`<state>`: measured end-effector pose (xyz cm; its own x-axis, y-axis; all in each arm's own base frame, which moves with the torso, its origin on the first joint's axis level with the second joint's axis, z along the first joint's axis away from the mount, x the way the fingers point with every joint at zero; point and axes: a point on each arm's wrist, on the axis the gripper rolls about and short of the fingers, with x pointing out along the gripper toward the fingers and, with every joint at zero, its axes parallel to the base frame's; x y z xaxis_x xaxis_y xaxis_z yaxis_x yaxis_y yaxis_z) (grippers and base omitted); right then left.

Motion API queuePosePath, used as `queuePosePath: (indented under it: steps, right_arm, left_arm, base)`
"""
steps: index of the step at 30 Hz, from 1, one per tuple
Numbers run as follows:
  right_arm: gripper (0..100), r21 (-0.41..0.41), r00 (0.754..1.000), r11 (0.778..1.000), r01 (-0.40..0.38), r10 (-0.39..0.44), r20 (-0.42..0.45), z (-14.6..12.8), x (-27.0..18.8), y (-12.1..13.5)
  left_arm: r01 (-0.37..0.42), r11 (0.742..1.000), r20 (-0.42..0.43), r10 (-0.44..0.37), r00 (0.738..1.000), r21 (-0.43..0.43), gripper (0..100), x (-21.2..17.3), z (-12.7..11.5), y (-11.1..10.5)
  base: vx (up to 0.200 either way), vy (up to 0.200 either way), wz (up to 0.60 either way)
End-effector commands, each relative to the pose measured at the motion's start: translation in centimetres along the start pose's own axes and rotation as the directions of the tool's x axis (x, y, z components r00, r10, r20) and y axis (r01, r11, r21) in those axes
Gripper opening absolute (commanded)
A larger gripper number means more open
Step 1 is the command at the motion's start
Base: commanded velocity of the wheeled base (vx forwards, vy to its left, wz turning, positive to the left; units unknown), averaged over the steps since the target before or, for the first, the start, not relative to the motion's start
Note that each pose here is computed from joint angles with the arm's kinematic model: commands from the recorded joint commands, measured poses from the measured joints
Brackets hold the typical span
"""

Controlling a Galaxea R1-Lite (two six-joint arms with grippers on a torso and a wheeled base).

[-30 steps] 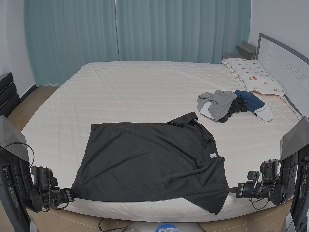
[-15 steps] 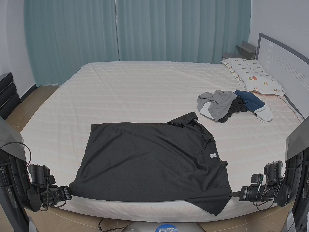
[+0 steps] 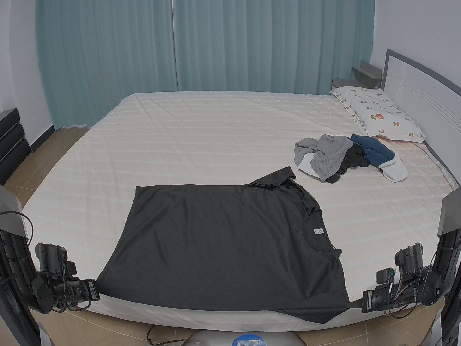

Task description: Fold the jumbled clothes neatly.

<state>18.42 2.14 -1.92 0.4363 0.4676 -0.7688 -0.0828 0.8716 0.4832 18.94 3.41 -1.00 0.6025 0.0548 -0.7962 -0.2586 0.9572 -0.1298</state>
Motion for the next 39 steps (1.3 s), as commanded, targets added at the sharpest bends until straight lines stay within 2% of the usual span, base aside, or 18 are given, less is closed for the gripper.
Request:
queuePosePath:
  steps: [1, 6, 27, 39]
  right_arm:
    - [0, -0.033, 1.0, 0.999, -0.007, 0.007, 0.001, -0.4, -1.2, 1.1]
    - [0, -0.027, 0.999, 0.999, 0.043, -0.043, -0.006, -0.6, -1.3, 1.1]
    - [0, -0.02, 0.996, 0.997, 0.073, -0.074, -0.057, -1.7, -3.6, 2.0]
    - [0, -0.07, 0.989, 0.993, 0.1, -0.106, -0.102, -2.6, -4.6, 2.1]
  left_arm:
    - [-0.042, 0.999, -0.003, 0.042, 0.999, 0.013, 0, -0.8, -0.2, 0.5]
    - [-0.047, 0.998, -0.038, 0.049, 0.998, 0.036, 0, -1.1, -0.5, 0.6]
    - [-0.04, 0.991, -0.194, 0.064, 0.979, 0.13, 0, -2.2, -2.1, 0.7]
    - [-0.053, 0.985, -0.225, 0.089, 0.97, 0.161, 0, -2.7, -2.4, 1.0]
  base:
    - [0.0, 0.0, 0.0]
    - [0.0, 0.0, 0.0]
    - [0.0, 0.0, 0.0]
    - [0.0, 0.0, 0.0]
